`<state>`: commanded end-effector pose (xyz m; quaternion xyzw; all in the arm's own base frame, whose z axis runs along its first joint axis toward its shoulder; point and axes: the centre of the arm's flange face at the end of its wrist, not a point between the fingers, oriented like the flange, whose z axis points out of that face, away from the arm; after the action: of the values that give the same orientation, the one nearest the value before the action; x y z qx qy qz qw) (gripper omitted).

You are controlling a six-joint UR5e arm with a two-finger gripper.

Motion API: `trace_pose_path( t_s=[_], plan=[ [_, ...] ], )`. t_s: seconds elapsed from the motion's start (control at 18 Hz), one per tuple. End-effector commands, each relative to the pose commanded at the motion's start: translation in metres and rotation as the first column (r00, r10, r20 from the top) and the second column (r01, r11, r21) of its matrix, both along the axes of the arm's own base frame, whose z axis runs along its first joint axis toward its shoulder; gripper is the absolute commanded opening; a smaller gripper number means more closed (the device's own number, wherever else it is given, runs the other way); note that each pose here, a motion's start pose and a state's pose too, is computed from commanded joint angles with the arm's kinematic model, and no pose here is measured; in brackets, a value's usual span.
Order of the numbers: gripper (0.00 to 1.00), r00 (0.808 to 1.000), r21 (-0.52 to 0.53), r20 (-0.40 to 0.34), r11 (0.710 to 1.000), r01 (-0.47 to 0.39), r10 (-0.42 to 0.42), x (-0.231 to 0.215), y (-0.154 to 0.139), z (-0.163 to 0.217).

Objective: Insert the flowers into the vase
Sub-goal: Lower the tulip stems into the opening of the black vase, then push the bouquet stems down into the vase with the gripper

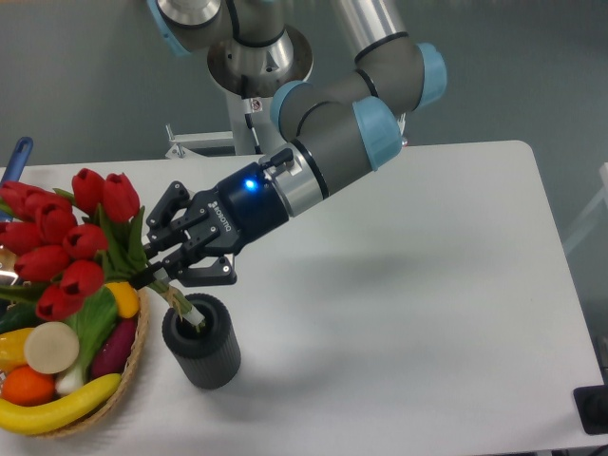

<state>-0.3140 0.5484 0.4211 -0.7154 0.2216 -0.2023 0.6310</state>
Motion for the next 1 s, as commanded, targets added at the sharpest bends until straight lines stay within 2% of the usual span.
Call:
trace_pose_path(
  t_s=[1.0],
  plan=[
    [0.31,0.997,-0.061,0.079,0.998,0.002,0.003,0.002,-0.003,-0.050]
  ],
)
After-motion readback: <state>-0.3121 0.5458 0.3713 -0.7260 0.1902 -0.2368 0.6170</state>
